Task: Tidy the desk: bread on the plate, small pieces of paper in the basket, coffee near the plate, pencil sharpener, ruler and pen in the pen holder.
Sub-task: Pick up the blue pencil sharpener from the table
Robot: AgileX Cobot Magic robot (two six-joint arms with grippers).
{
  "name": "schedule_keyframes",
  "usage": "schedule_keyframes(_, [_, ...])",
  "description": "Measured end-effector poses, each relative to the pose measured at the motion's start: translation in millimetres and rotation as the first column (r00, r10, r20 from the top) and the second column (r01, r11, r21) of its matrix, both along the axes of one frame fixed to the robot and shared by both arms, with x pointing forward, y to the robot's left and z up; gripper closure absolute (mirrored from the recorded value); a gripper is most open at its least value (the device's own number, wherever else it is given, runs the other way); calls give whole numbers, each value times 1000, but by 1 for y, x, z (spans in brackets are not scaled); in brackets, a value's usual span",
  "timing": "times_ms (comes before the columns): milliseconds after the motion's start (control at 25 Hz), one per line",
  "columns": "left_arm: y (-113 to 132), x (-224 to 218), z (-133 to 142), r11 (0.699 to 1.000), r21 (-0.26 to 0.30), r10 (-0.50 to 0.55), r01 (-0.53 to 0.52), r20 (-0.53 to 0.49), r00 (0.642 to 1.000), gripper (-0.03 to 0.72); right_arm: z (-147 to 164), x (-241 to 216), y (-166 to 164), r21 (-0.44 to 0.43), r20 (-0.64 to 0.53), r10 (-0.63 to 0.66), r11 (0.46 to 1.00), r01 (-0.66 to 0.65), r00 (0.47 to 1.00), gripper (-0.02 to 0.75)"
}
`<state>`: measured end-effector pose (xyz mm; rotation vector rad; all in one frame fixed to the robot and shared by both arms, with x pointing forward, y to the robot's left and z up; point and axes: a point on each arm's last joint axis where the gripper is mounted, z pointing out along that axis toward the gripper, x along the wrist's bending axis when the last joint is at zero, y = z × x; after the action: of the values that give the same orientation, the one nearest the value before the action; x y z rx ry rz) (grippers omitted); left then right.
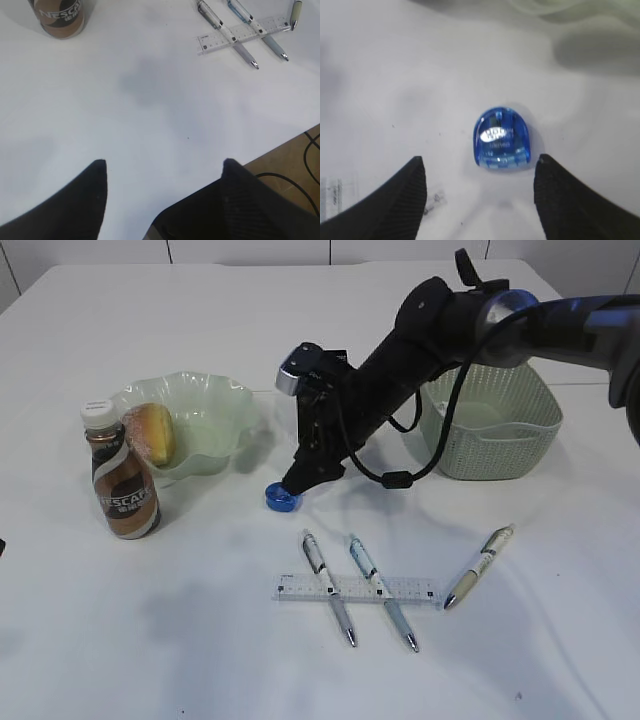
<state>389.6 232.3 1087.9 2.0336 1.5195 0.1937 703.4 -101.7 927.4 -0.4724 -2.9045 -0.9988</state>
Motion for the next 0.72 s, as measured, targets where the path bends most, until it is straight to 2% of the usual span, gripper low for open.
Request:
schedule_keyframes(40, [0,0,0,1000,0,0,0,0,1000,186,-1,0,-1,-21,-1,0,1000,0,1000,212])
schedule_keyframes(80, [0,0,0,1000,0,0,0,0,1000,186,-4,-2,1,-80,5,0,997,0,1000,212])
schedule_keyframes(120, [0,0,0,1000,0,0,0,0,1000,186,-4,-2,1,-80,5,0,997,0,1000,212])
schedule_keyframes(200, [0,0,0,1000,0,0,0,0,1000,186,-7,-2,0,-142,20,-10,990,13,1000,212])
schedule_keyframes(400, [0,0,0,1000,0,0,0,0,1000,186,6,0,18,-116,73,-33,992,41,997,211])
schedule_keyframes(720, [0,0,0,1000,1,0,0,0,1000,186,12,4,19,-121,96,-62,990,73,993,210])
